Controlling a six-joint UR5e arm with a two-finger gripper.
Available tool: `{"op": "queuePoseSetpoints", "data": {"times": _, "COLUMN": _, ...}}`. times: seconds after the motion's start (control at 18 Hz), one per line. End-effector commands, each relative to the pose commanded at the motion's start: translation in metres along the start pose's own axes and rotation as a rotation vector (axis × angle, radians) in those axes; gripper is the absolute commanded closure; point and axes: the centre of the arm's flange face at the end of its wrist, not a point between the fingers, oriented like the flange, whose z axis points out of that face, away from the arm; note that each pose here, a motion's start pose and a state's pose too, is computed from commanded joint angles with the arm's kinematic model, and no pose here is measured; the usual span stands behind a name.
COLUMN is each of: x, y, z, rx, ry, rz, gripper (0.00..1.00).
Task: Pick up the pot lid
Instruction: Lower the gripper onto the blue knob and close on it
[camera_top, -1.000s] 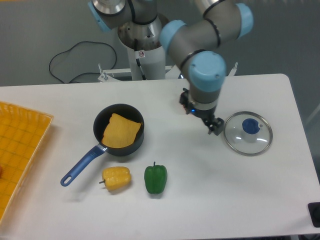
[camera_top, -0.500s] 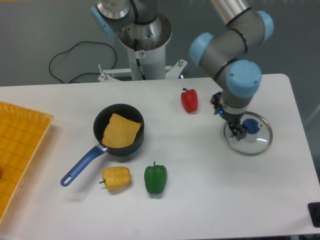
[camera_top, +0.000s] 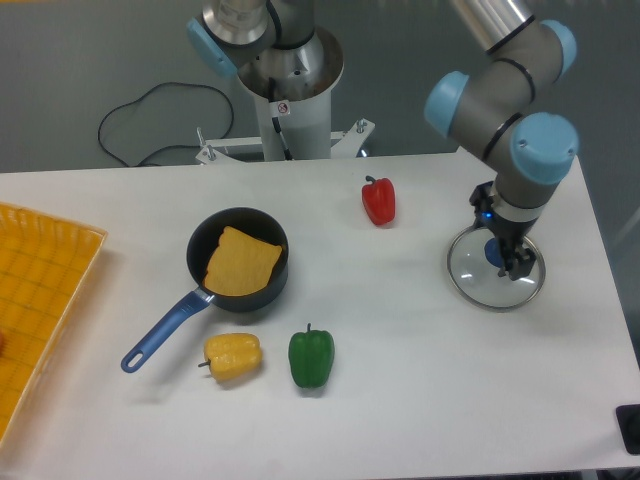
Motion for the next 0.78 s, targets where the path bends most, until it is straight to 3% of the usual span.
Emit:
{"op": "queuePoseSetpoints", "data": {"times": 0.44, "x": 0.003, "y": 0.025, "z": 0.005, "rx": 0.014, "ry": -0.022, "rz": -0.037, "gripper": 0.00}}
{"op": "queuePoseSetpoints", "data": {"times": 0.78, "x": -0.004, "y": 0.024, "z": 0.012, "rx": 0.022, "ry": -0.030, "rz": -0.030, "gripper": 0.00}}
